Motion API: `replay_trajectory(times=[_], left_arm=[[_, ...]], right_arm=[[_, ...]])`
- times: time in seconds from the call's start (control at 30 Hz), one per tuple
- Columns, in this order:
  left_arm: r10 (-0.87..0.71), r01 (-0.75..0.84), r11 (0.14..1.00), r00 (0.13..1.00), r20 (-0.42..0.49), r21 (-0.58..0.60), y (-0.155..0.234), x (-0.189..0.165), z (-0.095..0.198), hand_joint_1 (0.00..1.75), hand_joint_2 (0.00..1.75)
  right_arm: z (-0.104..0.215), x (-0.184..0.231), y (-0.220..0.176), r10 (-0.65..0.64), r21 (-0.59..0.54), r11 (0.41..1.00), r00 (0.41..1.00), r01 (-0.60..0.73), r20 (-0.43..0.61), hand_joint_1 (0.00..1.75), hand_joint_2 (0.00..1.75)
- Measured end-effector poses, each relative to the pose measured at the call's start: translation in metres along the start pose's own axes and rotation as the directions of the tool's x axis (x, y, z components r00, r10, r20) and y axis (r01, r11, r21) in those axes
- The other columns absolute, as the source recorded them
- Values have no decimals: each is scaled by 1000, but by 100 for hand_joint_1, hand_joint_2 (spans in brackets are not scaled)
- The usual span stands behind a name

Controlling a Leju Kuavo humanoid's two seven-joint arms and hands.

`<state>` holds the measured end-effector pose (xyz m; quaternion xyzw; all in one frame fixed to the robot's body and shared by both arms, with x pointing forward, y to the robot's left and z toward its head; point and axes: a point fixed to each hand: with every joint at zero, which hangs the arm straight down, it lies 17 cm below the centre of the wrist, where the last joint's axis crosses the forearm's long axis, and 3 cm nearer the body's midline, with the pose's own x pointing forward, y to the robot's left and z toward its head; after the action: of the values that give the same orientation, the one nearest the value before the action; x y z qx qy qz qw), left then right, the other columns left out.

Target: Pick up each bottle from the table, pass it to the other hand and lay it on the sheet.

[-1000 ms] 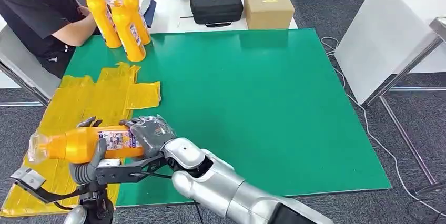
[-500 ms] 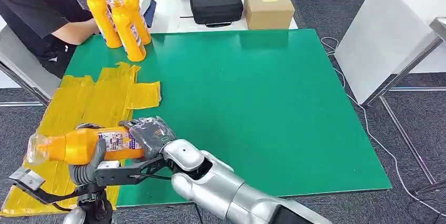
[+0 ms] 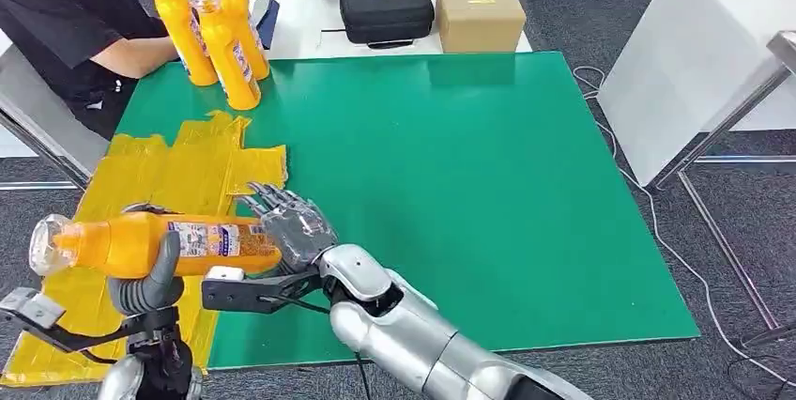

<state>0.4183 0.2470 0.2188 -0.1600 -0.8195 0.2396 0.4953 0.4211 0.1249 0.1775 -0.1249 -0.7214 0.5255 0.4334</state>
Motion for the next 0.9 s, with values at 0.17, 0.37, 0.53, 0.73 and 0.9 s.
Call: replay_trajectory(times=[0.17,0.37,0.53,0.73,0.9], left_arm=[[1,-1,1000,1000,5,5,1,1,-1,175,175],[-30,30,999,999,20,18,3,4,-4,175,175],[-144,139,987,987,64,74,22,10,-13,175,175],[-635,602,772,745,202,206,44,31,-28,175,175],[-905,901,362,278,321,240,27,19,-33,175,175]], right_arm=[[1,-3,-5,-10,-13,1000,1000,10,-6,0,0],[1,-5,-10,-6,-33,999,1000,5,-10,0,0],[0,-17,-32,-6,-86,996,999,3,-33,0,0],[7,-26,-57,-13,-155,988,999,6,-45,0,0],[23,-26,-91,-35,-264,964,999,28,-20,0,0]])
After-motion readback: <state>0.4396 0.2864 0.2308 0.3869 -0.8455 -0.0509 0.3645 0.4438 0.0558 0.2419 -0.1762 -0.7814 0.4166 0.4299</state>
